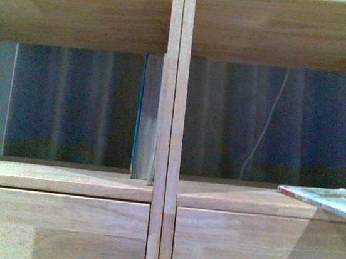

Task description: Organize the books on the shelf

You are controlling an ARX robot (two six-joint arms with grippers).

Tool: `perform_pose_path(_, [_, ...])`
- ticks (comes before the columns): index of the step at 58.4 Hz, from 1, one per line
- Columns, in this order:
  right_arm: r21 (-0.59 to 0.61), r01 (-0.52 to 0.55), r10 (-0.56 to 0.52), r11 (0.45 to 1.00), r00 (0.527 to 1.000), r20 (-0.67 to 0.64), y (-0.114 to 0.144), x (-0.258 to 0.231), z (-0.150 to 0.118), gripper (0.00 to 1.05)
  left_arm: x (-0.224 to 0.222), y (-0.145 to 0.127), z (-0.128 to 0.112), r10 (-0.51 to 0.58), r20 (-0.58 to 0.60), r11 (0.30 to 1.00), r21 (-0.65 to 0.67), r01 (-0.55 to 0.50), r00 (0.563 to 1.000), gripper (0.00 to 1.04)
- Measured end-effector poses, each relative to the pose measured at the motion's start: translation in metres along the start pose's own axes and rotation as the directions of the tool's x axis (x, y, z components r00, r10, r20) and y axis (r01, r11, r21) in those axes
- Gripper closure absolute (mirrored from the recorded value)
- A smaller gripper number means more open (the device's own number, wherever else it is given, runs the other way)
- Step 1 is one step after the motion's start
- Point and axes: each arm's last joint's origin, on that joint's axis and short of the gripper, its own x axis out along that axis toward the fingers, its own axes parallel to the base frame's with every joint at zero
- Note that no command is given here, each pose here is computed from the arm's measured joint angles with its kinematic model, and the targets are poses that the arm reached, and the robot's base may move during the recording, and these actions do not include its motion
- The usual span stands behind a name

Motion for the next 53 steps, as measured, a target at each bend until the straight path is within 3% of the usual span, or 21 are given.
perform_pose_path(18, [-0.001,0.0,0.0,1.0,1.0,0.0,0.0,0.0,0.0,0.07,0.0,0.0,0.0,0.0,0.0,1.0,0.0,0.0,1.0,0.07])
perform_pose_path(22, [0.08,-0.14,0.137,0.987,0.99,0.043,-0.001,0.002,0.005,0.07,0.0,0.0,0.0,0.001,0.0,1.0,0.0,-0.001,1.0,0.07])
perform_pose_path(25, [0.162,-0.265,0.255,0.95,0.963,0.084,-0.005,0.007,0.014,0.07,0.0,0.0,0.0,0.0,0.0,1.0,0.0,0.0,1.0,0.07])
perform_pose_path(32, [0.333,-0.37,0.348,0.867,0.929,0.125,-0.014,0.027,0.042,0.07,0.0,0.0,0.0,0.001,0.0,1.0,0.0,-0.001,1.0,0.07])
perform_pose_path(41, [0.499,-0.358,0.359,0.789,0.928,0.098,-0.019,0.071,0.064,0.07,0.0,0.0,0.0,0.0,0.0,1.0,0.0,0.0,1.0,0.07])
perform_pose_path(53, [0.712,-0.259,0.396,0.652,0.918,-0.029,-0.019,0.129,0.049,0.07,0.0,0.0,0.0,0.001,0.0,1.0,0.0,-0.001,1.0,0.07])
